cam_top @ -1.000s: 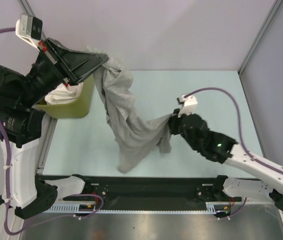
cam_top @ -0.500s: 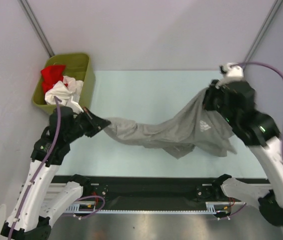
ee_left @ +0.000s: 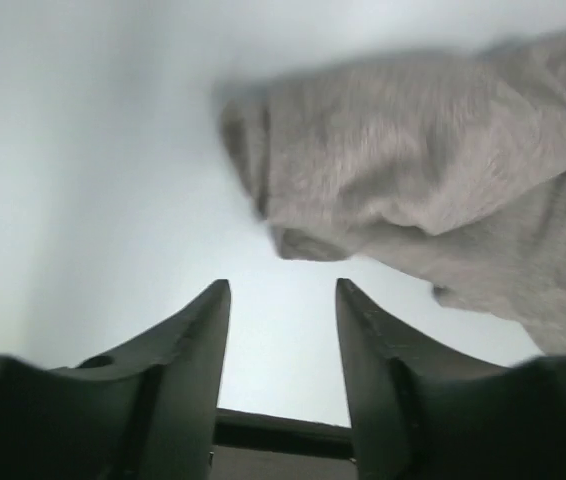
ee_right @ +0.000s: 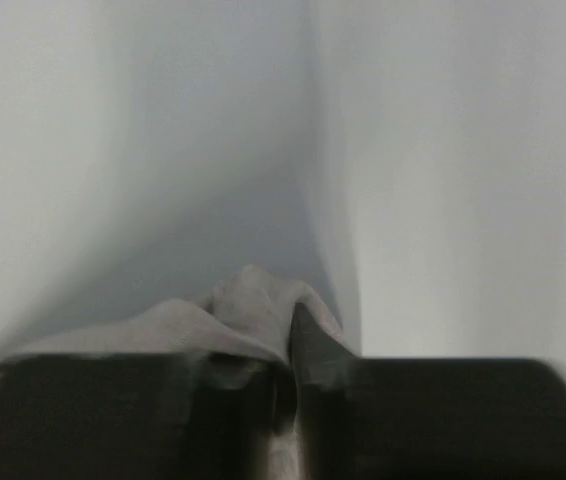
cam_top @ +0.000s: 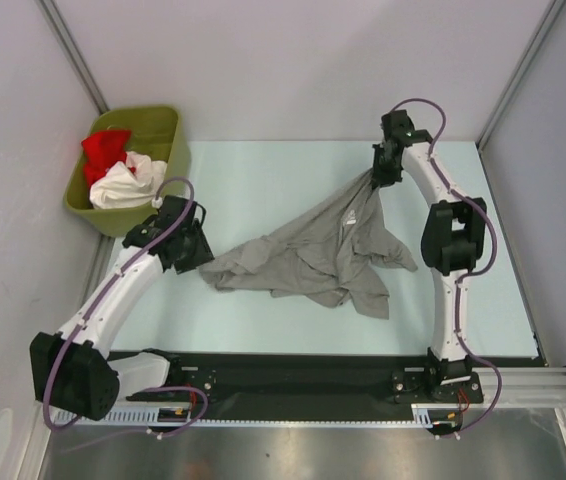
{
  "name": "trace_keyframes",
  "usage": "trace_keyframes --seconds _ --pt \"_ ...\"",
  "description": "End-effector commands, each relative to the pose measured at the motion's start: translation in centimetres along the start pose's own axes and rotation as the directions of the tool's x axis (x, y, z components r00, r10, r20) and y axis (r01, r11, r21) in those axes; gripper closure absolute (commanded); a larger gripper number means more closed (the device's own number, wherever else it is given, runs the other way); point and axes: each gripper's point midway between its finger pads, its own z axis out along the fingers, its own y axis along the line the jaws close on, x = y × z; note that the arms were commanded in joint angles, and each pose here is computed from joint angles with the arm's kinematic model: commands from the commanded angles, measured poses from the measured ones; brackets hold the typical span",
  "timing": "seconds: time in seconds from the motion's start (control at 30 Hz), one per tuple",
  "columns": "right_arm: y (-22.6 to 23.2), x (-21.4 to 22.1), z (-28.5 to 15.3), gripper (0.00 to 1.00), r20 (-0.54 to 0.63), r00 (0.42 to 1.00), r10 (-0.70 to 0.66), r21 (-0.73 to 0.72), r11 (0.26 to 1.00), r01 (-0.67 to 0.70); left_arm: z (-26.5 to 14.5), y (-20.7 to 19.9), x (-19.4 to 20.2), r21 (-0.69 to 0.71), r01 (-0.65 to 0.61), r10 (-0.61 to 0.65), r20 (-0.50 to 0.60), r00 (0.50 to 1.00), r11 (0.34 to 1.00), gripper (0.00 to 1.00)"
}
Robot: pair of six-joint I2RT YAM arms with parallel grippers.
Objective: Fold and stack the t-shirts
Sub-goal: Move the tshirt to the center of the board, then flatten the tshirt out
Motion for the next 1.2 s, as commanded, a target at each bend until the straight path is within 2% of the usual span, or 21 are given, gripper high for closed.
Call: trace_keyframes --seconds 0.0,0.1,0.23,0.3,0.33,0.37,0.43,0.47,0.5,0.57,0.6,0.73,0.83,0.93,1.03,1.07,1.13,1.17 --pt "-4.3 -1.0 -2.2 0.64 -0.047 0.995 0.093 0.127 0.988 -0.086 -1.4 2.2 -3.1 -0.129 -0.081 0.094 0.095 0.991 0.988 0.46" --pt "-5.7 -0.8 -3.6 0.35 -0.047 0.995 0.094 0.202 0.976 -0.082 -1.7 2.3 -3.1 -0.124 -0.109 0.122 0.101 0.987 0.986 0.37" --pt "-7.4 2.2 -6.6 0.17 -0.072 0.993 0.088 0.307 0.950 -0.062 -1.9 1.2 -2.3 -0.026 -0.179 0.180 0.088 0.980 0.984 0.30" --pt "-6.1 4.9 -7.8 0.16 -0.104 0.992 0.072 0.236 0.971 -0.046 -1.4 -0.6 -2.3 0.070 -0.241 0.234 0.094 0.968 0.968 0.30" --pt "-5.1 5.9 -8.0 0.16 -0.114 0.992 0.056 0.188 0.982 -0.034 -1.2 -2.7 -1.5 0.182 -0.260 0.250 0.077 0.965 0.948 0.31" --pt "-3.3 9.0 -8.9 0.17 -0.165 0.985 0.046 0.076 0.997 -0.034 -0.7 -3.6 -1.2 0.222 -0.264 0.257 0.059 0.964 0.939 0.32" --pt "0.6 10.5 -9.4 0.19 -0.141 0.990 0.019 -0.112 0.993 -0.035 -0.1 -6.1 -0.3 0.332 -0.260 0.263 0.035 0.964 0.907 0.32" --pt "2.7 11.6 -11.0 0.19 -0.138 0.989 0.047 -0.226 0.971 -0.078 0.2 -6.8 -0.1 0.349 -0.257 0.266 0.023 0.964 0.901 0.33" --pt "3.4 13.5 -10.0 0.21 -0.141 0.988 0.057 -0.275 0.957 -0.094 1.6 -7.2 0.5 0.344 -0.252 0.276 -0.022 0.961 0.905 0.33" --pt "4.8 15.3 -10.2 0.25 -0.155 0.984 0.085 -0.339 0.931 -0.134 2.7 -8.8 0.8 0.348 -0.296 0.326 -0.030 0.945 0.889 0.34" --pt "5.3 15.7 -10.3 0.29 -0.137 0.985 0.103 -0.364 0.920 -0.147 4.6 -8.7 1.6 0.320 -0.309 0.351 -0.080 0.933 0.895 0.34" --pt "7.1 16.5 -9.3 0.39 -0.152 0.986 0.071 -0.378 0.917 -0.125 8.6 -8.8 2.4 0.226 -0.309 0.350 -0.166 0.922 0.924 0.36" --pt "7.6 17.4 -7.9 0.41 -0.202 0.978 0.056 -0.349 0.929 -0.125 11.2 -8.0 2.0 0.135 -0.322 0.343 -0.187 0.920 0.937 0.37" --pt "7.3 17.9 -6.8 0.42 -0.220 0.974 0.056 -0.310 0.942 -0.124 12.4 -8.5 1.5 0.127 -0.345 0.364 -0.195 0.911 0.930 0.38" --pt "7.2 18.4 -6.2 0.49 -0.239 0.970 0.048 -0.300 0.946 -0.120 14.0 -8.6 1.8 0.115 -0.365 0.383 -0.233 0.894 0.924 0.48" --pt "7.1 18.5 -6.1 0.56 -0.240 0.970 0.046 -0.299 0.947 -0.119 14.5 -8.5 1.9 0.110 -0.367 0.383 -0.244 0.891 0.924 0.52" --pt "6.9 18.4 -5.8 0.60 -0.234 0.971 0.039 -0.290 0.951 -0.108 14.6 -8.8 1.6 0.113 -0.366 0.383 -0.242 0.892 0.924 0.69" --pt "6.8 18.5 -5.6 0.73 -0.243 0.969 0.039 -0.288 0.951 -0.110 14.4 -8.9 1.5 0.112 -0.362 0.378 -0.238 0.895 0.926 0.77"
